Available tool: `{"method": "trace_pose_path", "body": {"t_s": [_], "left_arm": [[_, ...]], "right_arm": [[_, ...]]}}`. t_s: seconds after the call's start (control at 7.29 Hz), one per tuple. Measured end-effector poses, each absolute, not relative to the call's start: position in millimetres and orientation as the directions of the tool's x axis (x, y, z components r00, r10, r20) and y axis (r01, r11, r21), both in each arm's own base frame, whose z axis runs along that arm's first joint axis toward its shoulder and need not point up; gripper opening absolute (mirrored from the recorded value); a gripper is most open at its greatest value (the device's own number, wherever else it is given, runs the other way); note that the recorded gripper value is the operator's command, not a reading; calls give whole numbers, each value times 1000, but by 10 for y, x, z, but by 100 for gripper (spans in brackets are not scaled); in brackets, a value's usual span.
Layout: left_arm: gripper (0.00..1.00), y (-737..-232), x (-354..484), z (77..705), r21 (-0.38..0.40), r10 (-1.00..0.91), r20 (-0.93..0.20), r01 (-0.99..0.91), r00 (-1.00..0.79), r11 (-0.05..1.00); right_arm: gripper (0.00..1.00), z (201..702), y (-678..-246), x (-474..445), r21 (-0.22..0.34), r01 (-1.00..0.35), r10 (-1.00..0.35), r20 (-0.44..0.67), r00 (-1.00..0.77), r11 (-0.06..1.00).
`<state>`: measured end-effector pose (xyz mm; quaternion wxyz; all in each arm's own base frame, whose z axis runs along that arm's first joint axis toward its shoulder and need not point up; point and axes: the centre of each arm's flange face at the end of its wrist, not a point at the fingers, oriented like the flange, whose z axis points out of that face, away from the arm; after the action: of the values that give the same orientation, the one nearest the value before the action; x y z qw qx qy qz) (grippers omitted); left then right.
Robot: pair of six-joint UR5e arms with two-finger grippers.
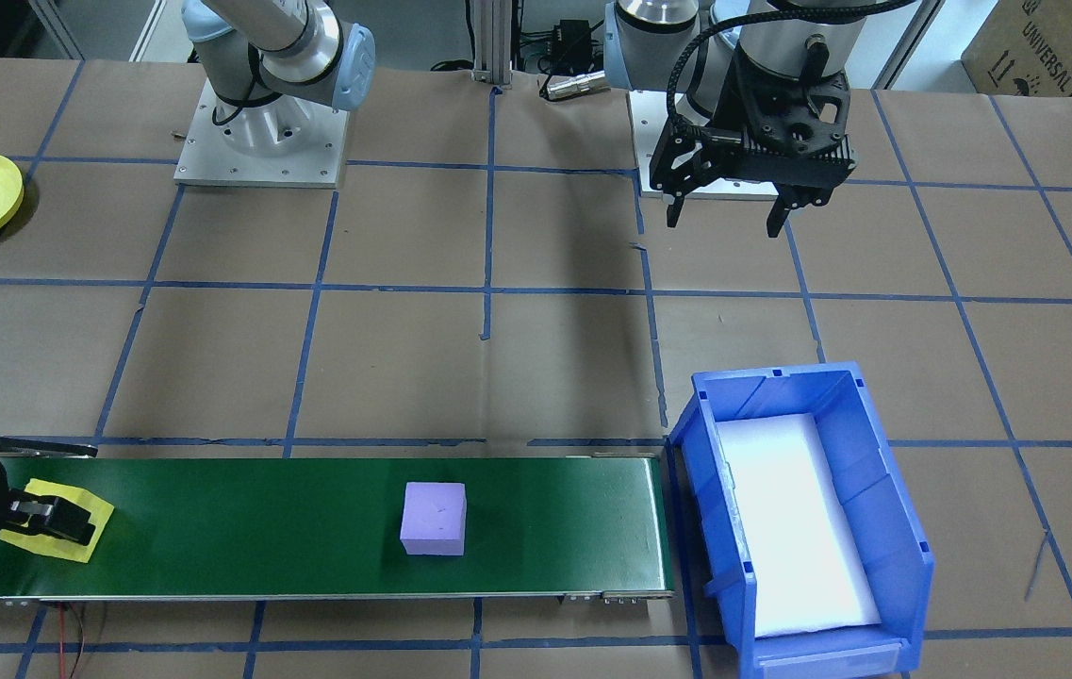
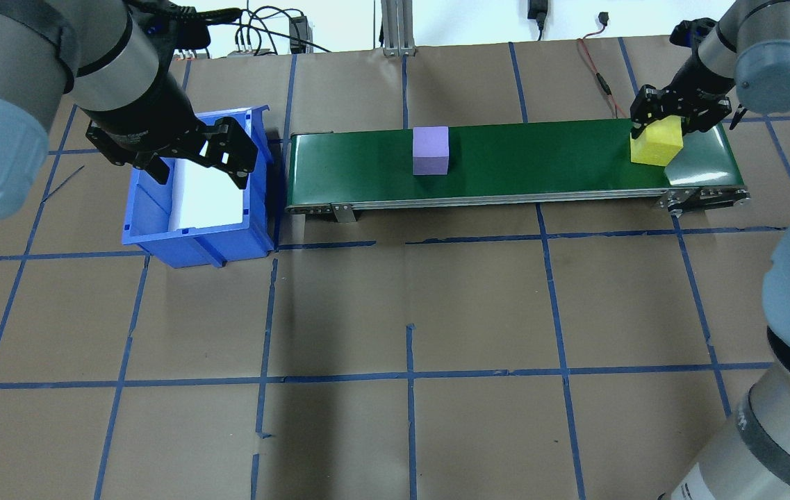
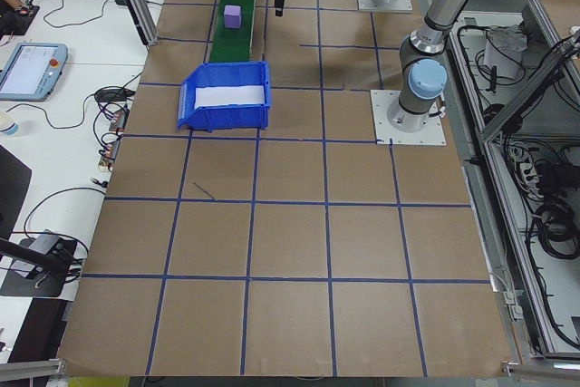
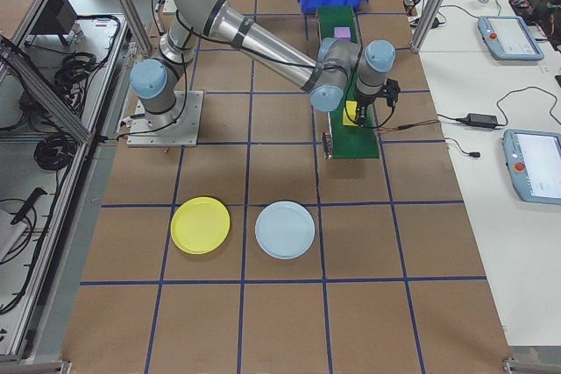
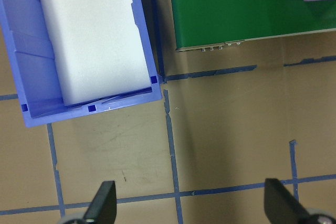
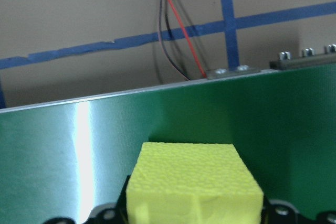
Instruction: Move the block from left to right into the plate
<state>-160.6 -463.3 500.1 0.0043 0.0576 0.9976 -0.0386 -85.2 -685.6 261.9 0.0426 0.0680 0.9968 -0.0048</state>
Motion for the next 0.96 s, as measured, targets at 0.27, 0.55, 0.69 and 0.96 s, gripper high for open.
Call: {"method": "trace_pose_path", "body": {"t_s": [0.27, 0.55, 0.69, 0.96], "left_arm": [[100, -4629, -1619, 5007, -78, 111, -14, 112, -994, 991], [100, -4630, -1617, 5000, -77, 106, -14, 107, -994, 991], [100, -4626, -1618, 4976, -73, 105, -11, 105, -994, 992], [100, -4624, -1617, 4954, -68, 108, -12, 108, -994, 992]], "right_arm": [[33, 2684, -6822, -906, -2, 89, 89, -24, -996, 996], [27, 3016, -6706, -1067, -30, 49, 49, 19, -999, 998], [24, 3148, -6571, -1375, -22, 50, 50, 33, -998, 999], [20, 3336, -5887, -2276, 69, 73, 71, 35, -997, 995]]}}
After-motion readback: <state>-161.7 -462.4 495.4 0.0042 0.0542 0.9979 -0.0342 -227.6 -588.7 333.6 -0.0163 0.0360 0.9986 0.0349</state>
